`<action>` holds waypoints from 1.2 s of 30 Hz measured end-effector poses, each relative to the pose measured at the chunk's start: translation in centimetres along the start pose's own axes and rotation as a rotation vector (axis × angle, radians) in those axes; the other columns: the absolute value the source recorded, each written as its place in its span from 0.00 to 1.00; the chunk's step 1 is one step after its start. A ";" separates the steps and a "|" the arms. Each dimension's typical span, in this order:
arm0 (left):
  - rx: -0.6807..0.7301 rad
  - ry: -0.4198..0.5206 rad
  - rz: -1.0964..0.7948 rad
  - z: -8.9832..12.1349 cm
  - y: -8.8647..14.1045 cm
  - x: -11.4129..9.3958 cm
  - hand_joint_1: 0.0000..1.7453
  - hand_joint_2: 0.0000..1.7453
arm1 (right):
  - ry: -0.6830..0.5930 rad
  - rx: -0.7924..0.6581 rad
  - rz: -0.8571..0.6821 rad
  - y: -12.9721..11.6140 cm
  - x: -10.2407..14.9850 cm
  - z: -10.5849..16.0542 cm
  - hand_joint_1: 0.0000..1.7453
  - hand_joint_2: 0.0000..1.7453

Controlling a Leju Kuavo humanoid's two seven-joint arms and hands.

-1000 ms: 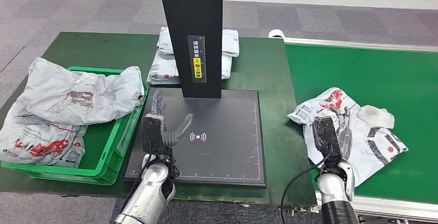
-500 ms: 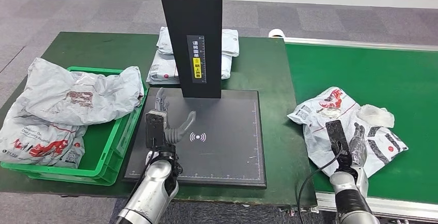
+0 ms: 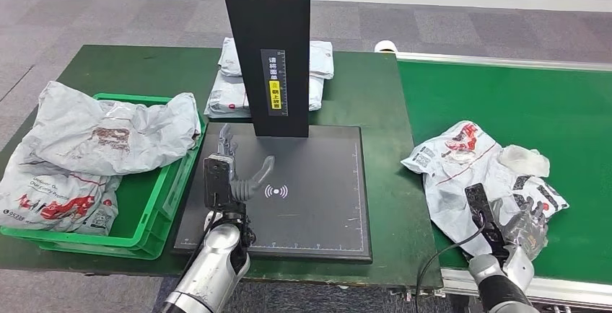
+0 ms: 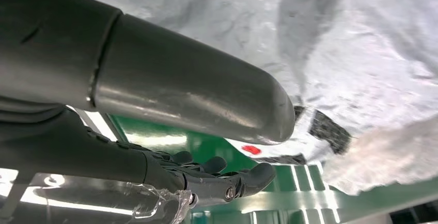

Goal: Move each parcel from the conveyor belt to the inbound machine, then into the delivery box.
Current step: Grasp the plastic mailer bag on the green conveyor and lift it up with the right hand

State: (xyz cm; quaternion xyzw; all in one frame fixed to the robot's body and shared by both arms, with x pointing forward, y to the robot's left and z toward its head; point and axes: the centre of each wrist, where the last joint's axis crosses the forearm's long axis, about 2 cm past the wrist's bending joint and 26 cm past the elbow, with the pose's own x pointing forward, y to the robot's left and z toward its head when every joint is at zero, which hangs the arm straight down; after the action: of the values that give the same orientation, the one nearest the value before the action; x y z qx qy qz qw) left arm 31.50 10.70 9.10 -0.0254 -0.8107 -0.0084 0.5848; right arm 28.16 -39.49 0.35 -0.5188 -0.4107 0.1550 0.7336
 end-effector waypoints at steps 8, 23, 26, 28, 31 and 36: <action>-0.018 0.004 0.011 -0.1 -0.2 0.1 0.00 1.00 | 0.212 0.131 0.165 0.7 -1.9 0.5 0.00 1.00; -0.042 -0.014 0.026 -0.8 -0.4 0.5 0.00 1.00 | 0.172 0.457 0.200 1.6 -1.8 0.8 1.00 1.00; -0.038 -0.015 0.025 -0.8 -0.4 0.6 0.00 1.00 | 0.144 0.444 0.193 1.4 -1.4 0.5 1.00 1.00; -0.034 -0.017 0.023 -0.9 -0.4 0.6 0.00 1.00 | 0.122 0.430 0.190 1.3 -1.2 0.4 1.00 1.00; -0.027 -0.019 0.020 -0.9 -0.4 0.6 0.00 1.00 | 0.090 0.408 0.180 1.4 -0.6 0.3 1.00 1.00; -0.017 -0.017 0.014 -0.9 -0.3 0.7 0.00 1.00 | 0.035 0.366 0.165 1.6 0.6 0.4 1.00 1.00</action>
State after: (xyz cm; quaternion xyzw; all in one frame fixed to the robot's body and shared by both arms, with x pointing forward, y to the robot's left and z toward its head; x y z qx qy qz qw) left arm 32.14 10.37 10.05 -0.0360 -0.8153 -0.0112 0.5778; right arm 28.48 -38.20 -0.75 -0.4113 -0.3192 0.2774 0.8075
